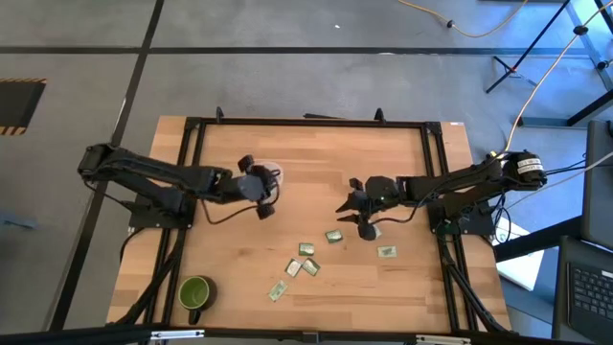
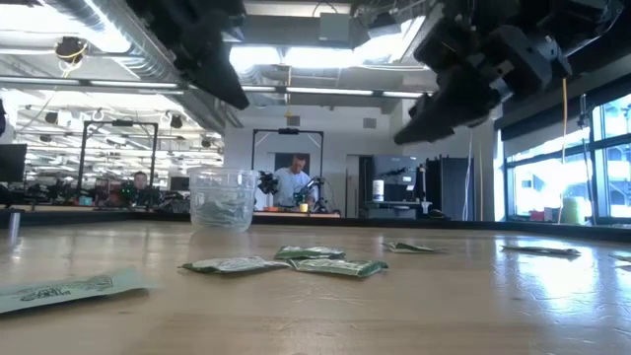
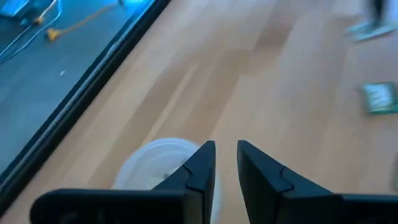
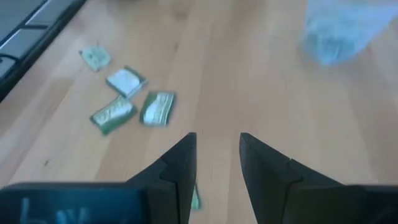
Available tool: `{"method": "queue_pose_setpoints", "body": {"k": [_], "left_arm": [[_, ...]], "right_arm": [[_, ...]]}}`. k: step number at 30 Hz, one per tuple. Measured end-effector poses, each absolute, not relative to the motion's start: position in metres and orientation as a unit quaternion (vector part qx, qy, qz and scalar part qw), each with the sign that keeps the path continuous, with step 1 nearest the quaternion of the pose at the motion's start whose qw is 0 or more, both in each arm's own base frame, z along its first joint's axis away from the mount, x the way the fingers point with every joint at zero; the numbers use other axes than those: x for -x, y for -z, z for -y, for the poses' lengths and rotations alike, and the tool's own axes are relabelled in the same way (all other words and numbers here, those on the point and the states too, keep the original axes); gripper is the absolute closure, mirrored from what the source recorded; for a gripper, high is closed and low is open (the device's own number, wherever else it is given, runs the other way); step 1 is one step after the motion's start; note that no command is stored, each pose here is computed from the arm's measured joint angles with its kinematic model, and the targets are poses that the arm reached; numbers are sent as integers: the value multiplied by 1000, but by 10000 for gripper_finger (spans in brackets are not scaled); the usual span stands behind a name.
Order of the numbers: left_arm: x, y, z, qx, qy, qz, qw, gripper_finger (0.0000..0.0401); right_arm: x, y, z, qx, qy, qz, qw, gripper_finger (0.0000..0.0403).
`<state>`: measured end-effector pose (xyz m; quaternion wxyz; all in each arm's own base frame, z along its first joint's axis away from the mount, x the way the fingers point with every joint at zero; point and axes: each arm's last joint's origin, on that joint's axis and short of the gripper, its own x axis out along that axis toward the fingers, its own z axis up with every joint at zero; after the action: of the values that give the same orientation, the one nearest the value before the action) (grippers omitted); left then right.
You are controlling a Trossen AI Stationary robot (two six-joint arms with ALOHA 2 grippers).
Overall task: Pick and place Stevia / Truvia into bins
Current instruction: Put the green stevia packet into the transparent container
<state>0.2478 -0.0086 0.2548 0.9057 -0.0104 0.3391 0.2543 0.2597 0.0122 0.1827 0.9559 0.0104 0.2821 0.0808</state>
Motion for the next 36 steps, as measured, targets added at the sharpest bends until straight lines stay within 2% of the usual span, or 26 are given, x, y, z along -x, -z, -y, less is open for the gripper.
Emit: {"method": "queue_pose_setpoints", "body": {"k": [10,19,27,36], "left_arm": [[-229,-219,29,39,-226,-225,947,342],[-225,-208,35,35,-203,-180,962,342],[-225,-208,34,32,-203,-180,962,342],[-225,-207,34,30,-200,-187,961,342]], "right_arm": [[-259,-174,-34,-11,-115,-306,945,278],[-277,-138,-43,-6,-126,-335,934,282],[-294,-110,-46,4,-125,-382,915,332],[-299,-105,-46,18,-128,-388,913,393]]}}
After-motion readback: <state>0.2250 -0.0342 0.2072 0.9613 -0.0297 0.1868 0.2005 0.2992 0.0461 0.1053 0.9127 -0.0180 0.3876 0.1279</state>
